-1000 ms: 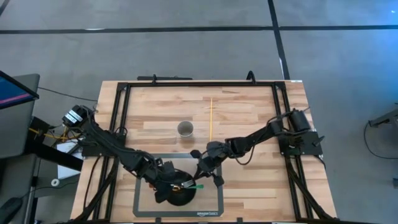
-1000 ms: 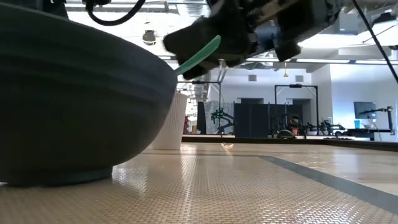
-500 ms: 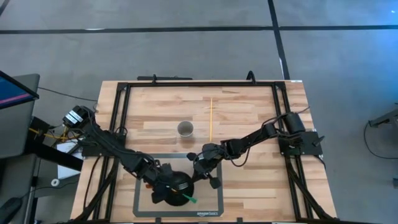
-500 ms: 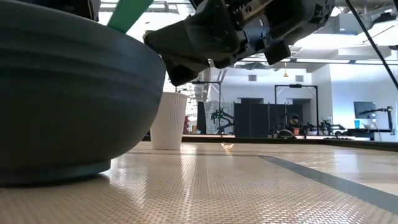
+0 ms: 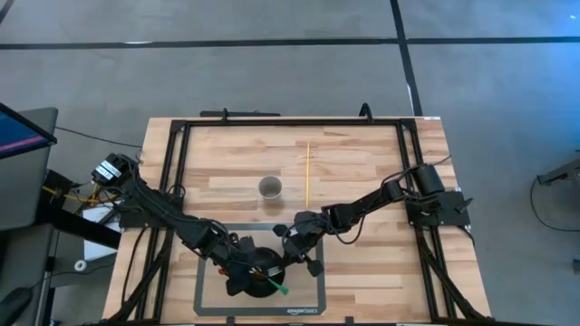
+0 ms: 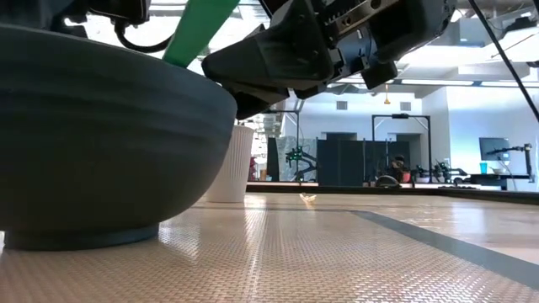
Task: Pick & Place Utensil
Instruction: Put the orange fork into the black bowl
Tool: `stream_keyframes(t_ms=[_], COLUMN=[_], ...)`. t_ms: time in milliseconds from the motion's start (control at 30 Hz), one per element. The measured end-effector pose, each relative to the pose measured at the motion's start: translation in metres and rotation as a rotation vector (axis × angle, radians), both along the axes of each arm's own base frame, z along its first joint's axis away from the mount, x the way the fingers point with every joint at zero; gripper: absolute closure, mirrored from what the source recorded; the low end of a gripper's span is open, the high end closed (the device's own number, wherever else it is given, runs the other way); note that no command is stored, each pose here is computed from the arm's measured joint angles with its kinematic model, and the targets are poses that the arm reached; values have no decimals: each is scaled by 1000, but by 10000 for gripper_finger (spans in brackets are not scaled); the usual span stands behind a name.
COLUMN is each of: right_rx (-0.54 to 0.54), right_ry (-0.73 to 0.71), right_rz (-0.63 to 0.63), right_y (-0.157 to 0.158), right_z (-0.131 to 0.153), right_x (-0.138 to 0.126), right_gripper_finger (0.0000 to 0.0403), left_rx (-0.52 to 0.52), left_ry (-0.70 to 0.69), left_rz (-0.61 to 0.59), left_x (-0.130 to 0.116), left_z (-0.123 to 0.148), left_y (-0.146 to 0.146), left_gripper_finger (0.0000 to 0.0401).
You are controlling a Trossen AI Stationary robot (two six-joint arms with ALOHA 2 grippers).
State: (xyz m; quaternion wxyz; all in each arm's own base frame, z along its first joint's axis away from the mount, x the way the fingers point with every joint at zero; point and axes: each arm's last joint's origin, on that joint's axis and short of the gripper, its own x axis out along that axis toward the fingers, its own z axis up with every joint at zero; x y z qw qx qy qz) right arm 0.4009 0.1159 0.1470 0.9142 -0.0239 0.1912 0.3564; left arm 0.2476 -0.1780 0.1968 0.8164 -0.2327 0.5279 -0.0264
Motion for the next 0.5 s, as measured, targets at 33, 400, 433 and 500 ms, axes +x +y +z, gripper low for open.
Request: stream_keyframes(t_ms=[33,400,433,500], right_rx=[0,-3,-4,-4], right_ry=[0,8,11,11], right_rz=[0,1,1,0], right_y=[0,1,0,0], right_z=[0,-1,-1,-1], right_x=[0,0,-1,0], right_gripper_finger=[402,402,402,402], left_rx=[0,-7,-7,-7], left_ry=[0,-13,-13,-13], left_rz=[0,-2,-1,-1], left_x=[0,1,1,1], left_z=[0,1,1,1], left_y=[0,-1,-1,-1], left_gripper_finger=[373,372,372,372])
